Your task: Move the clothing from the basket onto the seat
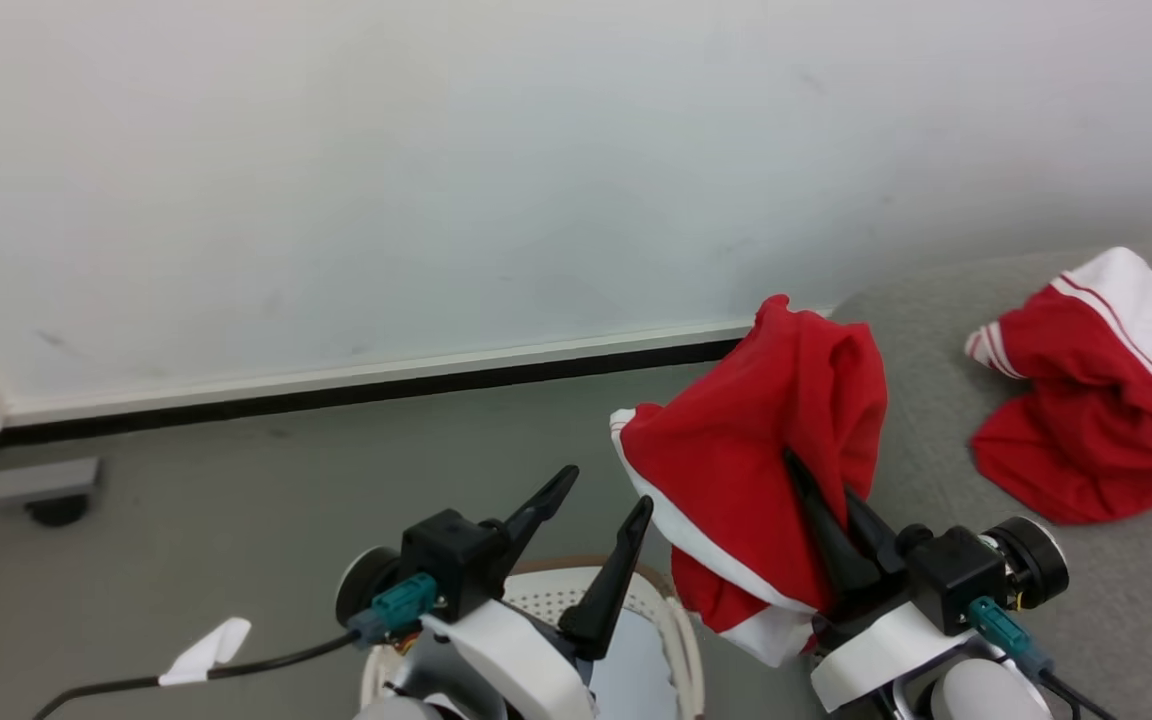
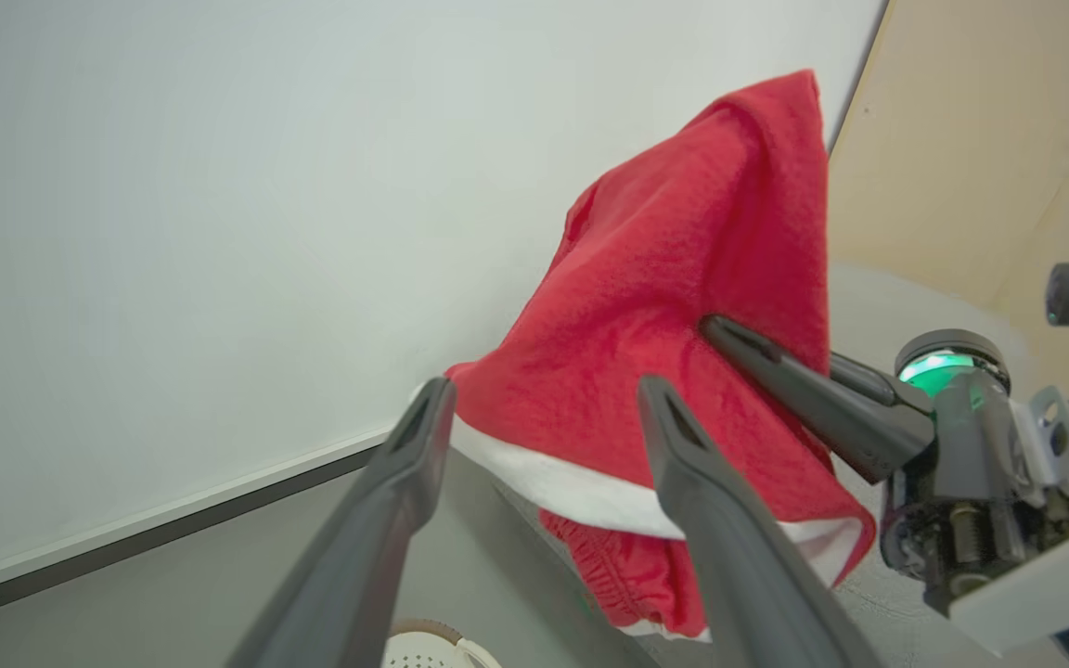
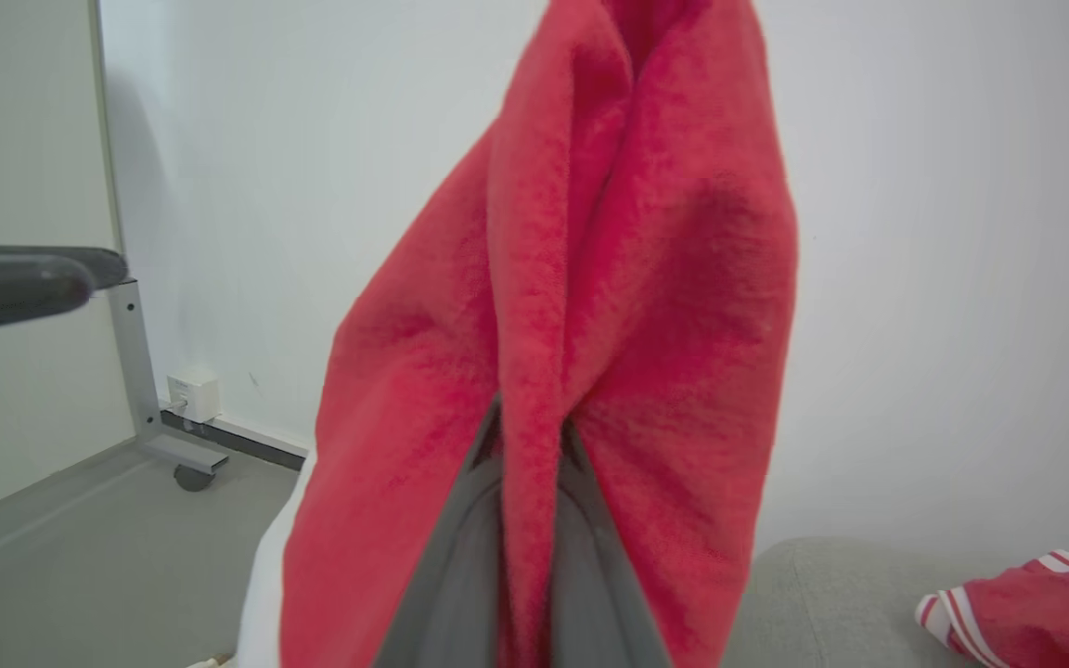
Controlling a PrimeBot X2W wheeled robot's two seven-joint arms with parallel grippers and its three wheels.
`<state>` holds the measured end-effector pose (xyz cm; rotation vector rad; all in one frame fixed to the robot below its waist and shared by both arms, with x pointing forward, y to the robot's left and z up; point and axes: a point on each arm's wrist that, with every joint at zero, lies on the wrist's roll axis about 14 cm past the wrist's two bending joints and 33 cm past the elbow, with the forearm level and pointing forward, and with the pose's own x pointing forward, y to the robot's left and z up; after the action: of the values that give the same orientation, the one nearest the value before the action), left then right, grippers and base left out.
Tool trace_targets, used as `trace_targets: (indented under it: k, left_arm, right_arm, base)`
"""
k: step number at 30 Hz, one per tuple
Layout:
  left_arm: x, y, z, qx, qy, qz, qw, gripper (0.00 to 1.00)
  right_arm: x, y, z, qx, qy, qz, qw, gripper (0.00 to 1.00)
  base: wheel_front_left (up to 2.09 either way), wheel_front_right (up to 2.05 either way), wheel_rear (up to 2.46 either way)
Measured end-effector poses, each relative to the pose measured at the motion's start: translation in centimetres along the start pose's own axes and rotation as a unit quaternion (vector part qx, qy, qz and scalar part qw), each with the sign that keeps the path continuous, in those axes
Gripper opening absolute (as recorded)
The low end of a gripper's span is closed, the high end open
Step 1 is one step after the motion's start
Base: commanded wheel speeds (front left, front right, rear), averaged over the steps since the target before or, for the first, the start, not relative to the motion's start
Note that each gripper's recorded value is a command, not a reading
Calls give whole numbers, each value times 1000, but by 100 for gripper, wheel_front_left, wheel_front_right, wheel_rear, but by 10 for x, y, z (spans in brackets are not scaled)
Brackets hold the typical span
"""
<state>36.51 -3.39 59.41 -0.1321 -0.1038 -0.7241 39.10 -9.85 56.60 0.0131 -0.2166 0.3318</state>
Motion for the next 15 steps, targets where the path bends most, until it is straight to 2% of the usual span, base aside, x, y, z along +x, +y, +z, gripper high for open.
trace_targets:
  k: [6,15]
  left_arm:
    - [17,-31,-10,-16,7,-53,998,100]
    - [35,-105,-27,-46,21,-170,984,100]
  right_arm:
    - [-25,-36,3,-16,1,-59,998,0]
    - [-82,-87,-3,-48,25,-160,986,0]
  base:
    - [0,0,0]
    - [0,0,0]
